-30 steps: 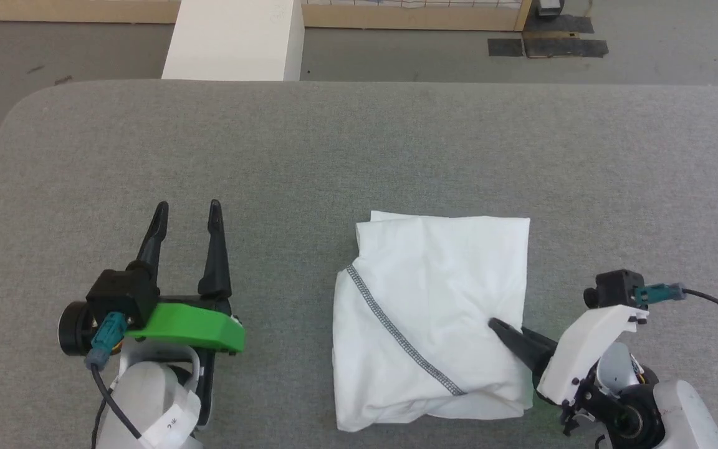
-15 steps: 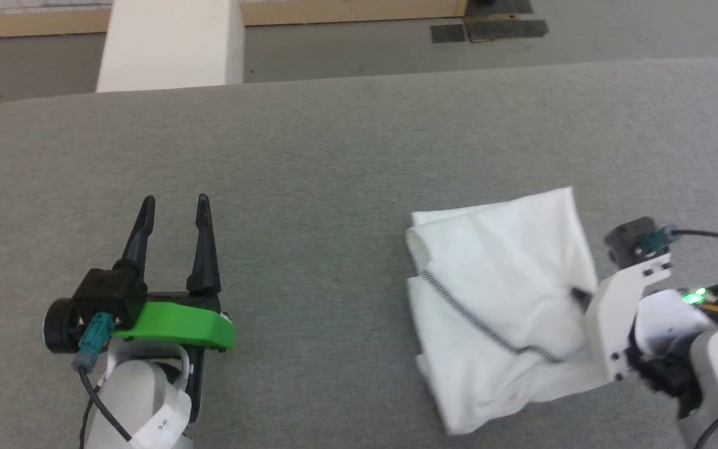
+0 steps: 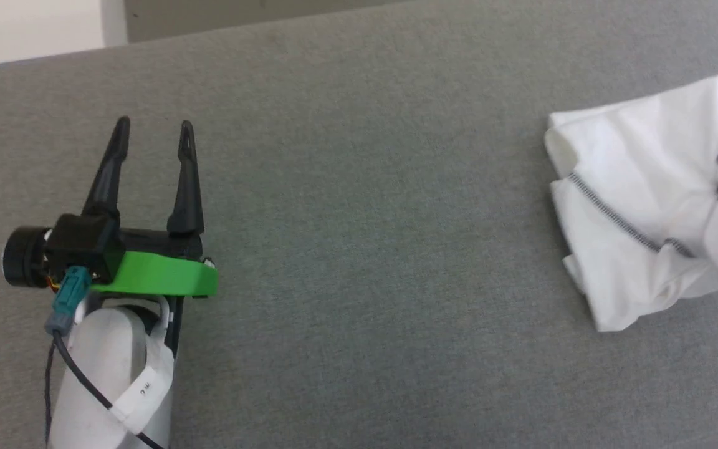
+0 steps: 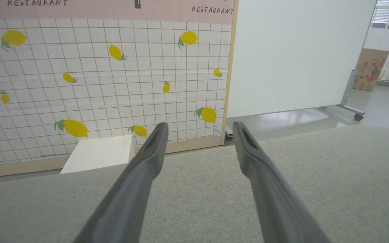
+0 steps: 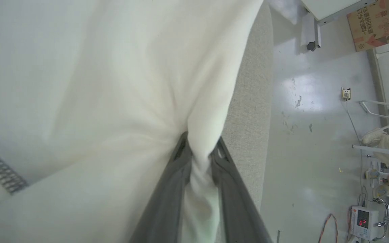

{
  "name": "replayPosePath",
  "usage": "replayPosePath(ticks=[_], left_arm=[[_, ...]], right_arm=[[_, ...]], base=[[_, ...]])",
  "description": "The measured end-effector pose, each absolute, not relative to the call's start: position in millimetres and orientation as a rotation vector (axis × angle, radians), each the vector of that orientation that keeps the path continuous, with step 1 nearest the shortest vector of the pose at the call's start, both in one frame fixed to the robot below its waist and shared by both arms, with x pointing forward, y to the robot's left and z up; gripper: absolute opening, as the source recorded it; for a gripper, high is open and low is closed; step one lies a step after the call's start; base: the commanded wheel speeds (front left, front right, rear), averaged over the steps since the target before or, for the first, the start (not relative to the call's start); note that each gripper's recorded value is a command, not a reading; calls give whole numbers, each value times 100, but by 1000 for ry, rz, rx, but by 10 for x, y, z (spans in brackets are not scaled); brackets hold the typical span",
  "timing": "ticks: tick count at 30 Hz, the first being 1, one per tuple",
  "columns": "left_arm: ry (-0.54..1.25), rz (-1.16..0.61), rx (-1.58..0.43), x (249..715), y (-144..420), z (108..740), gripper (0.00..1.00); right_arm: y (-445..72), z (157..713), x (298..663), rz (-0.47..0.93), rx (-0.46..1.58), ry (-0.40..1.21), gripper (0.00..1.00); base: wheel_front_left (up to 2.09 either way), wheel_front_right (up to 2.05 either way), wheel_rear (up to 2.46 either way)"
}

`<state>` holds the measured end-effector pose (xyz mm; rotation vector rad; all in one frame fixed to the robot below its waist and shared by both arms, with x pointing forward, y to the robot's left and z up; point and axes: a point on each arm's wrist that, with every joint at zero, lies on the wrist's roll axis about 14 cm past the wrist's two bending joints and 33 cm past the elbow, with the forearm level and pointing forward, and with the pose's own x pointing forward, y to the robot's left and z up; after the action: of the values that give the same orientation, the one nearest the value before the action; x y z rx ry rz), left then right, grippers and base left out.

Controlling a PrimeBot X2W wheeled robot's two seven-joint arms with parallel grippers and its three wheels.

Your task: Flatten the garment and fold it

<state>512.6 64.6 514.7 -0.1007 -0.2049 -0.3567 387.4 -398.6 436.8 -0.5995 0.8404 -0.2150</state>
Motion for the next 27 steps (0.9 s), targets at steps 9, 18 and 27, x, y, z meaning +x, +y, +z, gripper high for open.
replayPosePath(ticks=[9,18,27], left_arm=[[-152,-422,-87,5376,426,4805,100],[-86,-402,-84,5447,503,4465,100],[-91,-372,-79,5392,604,4541,100]], right_arm=[[-4686,4411,3923,-379,-731,884,0],[-5050,4400,3975,-459,-780,857,0],[-5068,4561,4140,-473,-743,711,100]], base=[[0,0,0],[0,0,0],[0,0,0]])
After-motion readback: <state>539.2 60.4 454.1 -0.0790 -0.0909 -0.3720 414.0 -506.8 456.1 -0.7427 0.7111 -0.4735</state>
